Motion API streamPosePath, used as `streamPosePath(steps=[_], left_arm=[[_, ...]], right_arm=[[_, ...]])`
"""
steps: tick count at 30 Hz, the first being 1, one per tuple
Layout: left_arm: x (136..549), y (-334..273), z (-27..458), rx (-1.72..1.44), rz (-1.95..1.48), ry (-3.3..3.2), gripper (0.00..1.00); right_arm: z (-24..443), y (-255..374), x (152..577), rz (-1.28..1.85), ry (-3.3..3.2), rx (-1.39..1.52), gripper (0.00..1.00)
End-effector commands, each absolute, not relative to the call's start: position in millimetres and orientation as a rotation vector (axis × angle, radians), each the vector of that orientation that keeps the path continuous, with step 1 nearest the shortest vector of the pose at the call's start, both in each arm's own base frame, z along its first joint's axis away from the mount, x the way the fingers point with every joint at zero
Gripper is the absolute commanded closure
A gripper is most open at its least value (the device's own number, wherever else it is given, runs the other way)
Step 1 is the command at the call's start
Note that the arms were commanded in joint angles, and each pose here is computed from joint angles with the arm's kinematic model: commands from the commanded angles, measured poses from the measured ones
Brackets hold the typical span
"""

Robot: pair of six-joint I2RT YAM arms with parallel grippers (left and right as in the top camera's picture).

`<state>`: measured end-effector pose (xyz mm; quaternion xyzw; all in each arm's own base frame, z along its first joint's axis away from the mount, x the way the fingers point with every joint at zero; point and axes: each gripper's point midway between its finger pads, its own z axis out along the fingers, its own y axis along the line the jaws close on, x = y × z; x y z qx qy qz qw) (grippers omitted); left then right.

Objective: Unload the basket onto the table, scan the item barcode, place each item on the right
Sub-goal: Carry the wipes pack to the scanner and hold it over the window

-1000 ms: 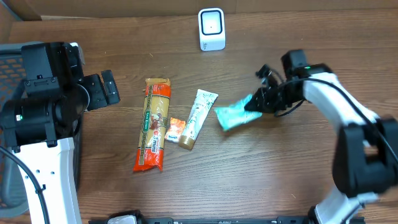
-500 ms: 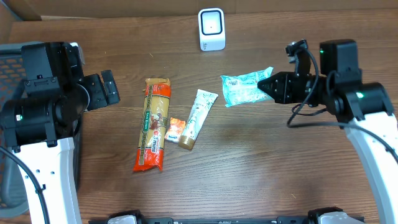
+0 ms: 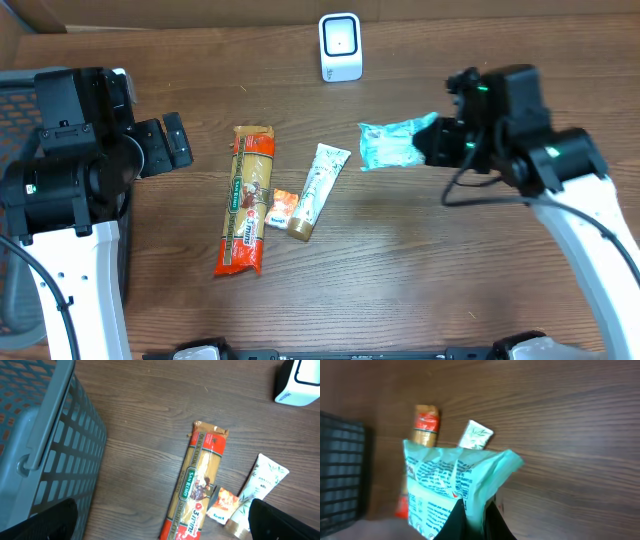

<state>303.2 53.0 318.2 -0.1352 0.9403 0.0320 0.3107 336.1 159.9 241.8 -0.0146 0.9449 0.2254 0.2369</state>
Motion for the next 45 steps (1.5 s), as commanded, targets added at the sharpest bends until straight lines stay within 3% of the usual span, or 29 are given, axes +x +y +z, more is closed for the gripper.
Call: streamPosePath(steps=[1,6,14,23,30,45], left_arm=[[305,52,319,-0.332,0.083,2.484,0.00],[305,52,319,-0.332,0.083,2.484,0.00],[305,52,319,-0.332,0.083,2.484,0.00],[305,52,319,-0.332,0.083,2.485,0.00],[305,52,319,-0.333,0.083,2.485,0.00],[305,52,319,-0.332,0.083,2.484,0.00]], right_arm=[[264,153,377,0.338,2.522,0.003,0.97],[283,146,437,-0.099,2.408,-0.008,0.96],[294,176,520,-0.657,2.033,-0.341,0.96],[264,224,587,-0.917,1.760,-0.697,0.96],[217,252,610,-1.089,1.597,-1.079,0.96],[222,273,622,-1.077,1.437,-1.156,0.96]])
